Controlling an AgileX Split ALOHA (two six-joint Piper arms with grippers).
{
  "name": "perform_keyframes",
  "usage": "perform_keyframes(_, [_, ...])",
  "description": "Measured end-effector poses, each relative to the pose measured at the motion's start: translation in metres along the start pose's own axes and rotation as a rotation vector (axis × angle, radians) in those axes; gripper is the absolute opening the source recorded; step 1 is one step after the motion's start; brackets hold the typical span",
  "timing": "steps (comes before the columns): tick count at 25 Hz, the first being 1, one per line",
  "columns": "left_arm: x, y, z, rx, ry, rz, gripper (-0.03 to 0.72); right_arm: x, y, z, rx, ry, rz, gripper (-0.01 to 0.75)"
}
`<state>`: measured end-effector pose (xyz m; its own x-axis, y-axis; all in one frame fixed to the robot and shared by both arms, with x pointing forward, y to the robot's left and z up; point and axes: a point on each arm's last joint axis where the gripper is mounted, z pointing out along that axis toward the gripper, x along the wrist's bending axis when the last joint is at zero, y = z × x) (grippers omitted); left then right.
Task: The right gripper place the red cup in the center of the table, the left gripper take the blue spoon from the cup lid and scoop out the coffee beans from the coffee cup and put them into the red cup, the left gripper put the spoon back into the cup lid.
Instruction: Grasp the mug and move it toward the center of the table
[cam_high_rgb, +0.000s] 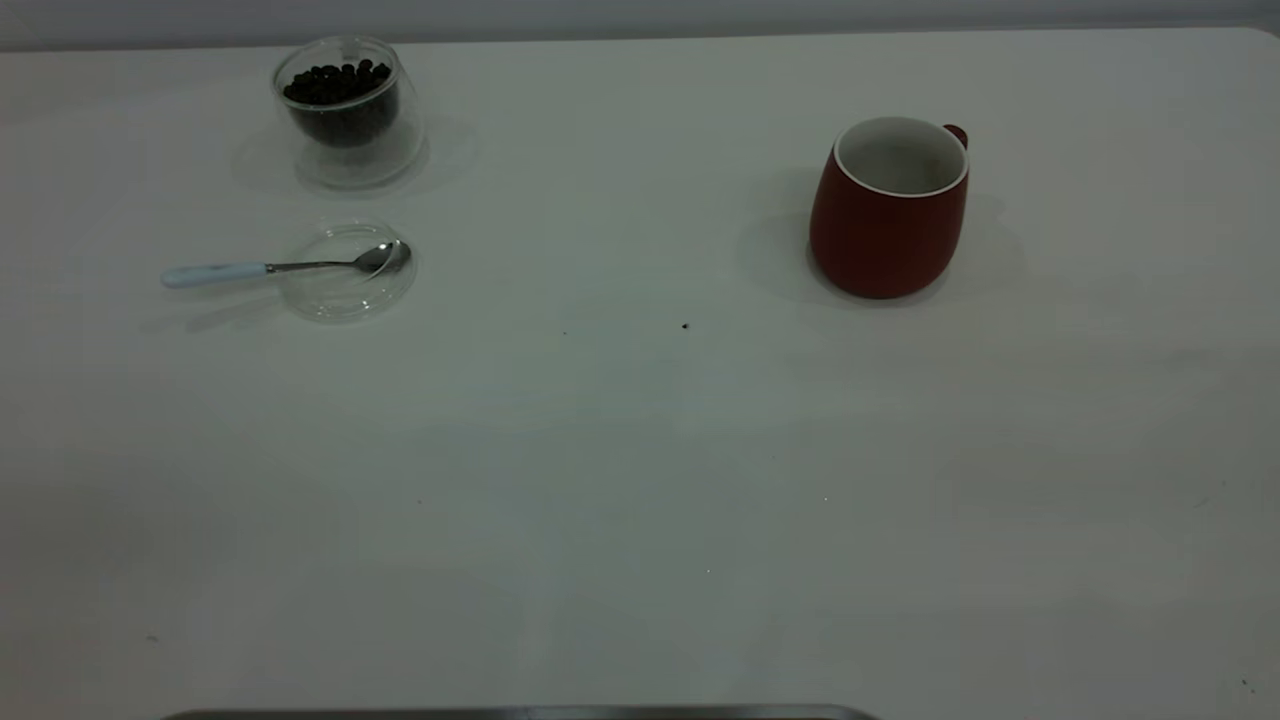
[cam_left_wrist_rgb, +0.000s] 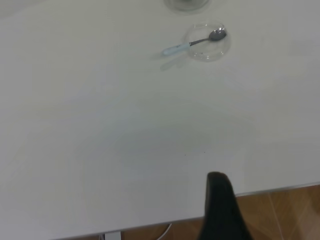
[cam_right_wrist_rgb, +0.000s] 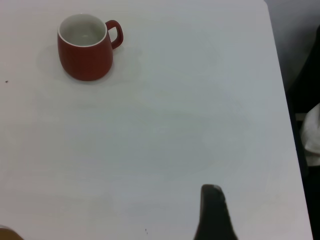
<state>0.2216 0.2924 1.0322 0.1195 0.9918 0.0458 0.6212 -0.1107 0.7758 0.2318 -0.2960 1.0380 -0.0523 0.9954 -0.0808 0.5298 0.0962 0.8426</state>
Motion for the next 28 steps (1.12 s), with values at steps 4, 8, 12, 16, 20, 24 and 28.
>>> perform_keyframes(4, [0.0, 0.0, 0.0, 0.0, 0.0, 0.0, 0.547, 0.0, 0.0, 0.0, 0.0, 0.0, 0.0, 0.55])
perform_keyframes(8, [0.0, 0.0, 0.0, 0.0, 0.0, 0.0, 0.547, 0.0, 0.0, 0.0, 0.0, 0.0, 0.017, 0.55])
perform_keyframes(12, [0.0, 0.0, 0.0, 0.0, 0.0, 0.0, 0.547, -0.001, 0.0, 0.0, 0.002, -0.015, 0.04, 0.55])
perform_keyframes(16, [0.0, 0.0, 0.0, 0.0, 0.0, 0.001, 0.547, -0.006, 0.003, -0.003, 0.006, -0.058, 0.028, 0.553])
perform_keyframes(20, [0.0, 0.0, 0.0, 0.0, 0.0, 0.002, 0.547, -0.011, 0.026, 0.004, 0.107, -0.071, -0.005, 0.586])
perform_keyframes(24, [0.0, 0.0, 0.0, 0.0, 0.0, 0.002, 0.547, -0.018, 0.057, 0.033, 0.264, -0.078, -0.042, 0.644])
perform_keyframes(28, [0.0, 0.0, 0.0, 0.0, 0.0, 0.002, 0.547, -0.022, 0.089, 0.077, 0.355, -0.057, -0.096, 0.687])
